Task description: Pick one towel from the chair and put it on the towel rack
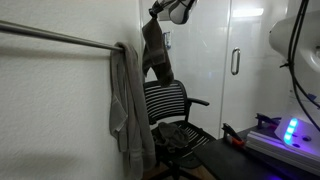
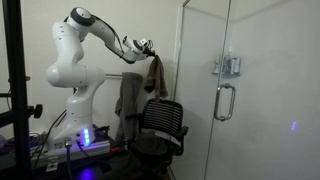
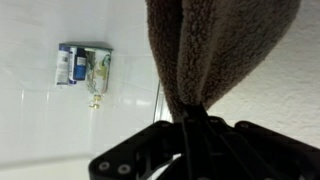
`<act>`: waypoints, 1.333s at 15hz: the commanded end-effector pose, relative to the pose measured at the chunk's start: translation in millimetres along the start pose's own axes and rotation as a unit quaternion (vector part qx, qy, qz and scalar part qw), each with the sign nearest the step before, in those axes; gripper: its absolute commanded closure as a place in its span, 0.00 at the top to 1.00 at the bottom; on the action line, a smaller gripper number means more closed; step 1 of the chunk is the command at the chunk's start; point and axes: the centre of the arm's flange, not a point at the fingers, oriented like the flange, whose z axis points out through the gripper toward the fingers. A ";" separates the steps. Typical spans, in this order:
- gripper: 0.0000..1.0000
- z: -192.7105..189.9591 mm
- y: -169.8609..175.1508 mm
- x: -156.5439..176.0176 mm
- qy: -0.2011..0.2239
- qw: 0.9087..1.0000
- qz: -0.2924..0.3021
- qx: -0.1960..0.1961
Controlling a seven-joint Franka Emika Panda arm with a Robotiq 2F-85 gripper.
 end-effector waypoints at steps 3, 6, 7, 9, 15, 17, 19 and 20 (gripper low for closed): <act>0.03 -2.6 -0.6 0.4 0.007 1.000 -0.001 0.006; 0.01 -21.2 -19.2 8.6 0.023 0.996 -0.021 0.079; 0.01 -32.2 -39.6 17.0 0.032 0.995 -0.024 0.095; 0.01 -51.9 -78.2 28.3 0.044 0.989 -0.030 0.139; 0.01 -107.0 -166.3 75.9 0.068 0.955 -0.059 0.284; 0.01 -123.4 -184.0 100.8 0.077 0.940 -0.078 0.322; 0.01 -135.1 -191.3 121.8 0.085 0.925 -0.099 0.356; 0.01 -135.5 -190.5 127.8 0.082 0.921 -0.112 0.365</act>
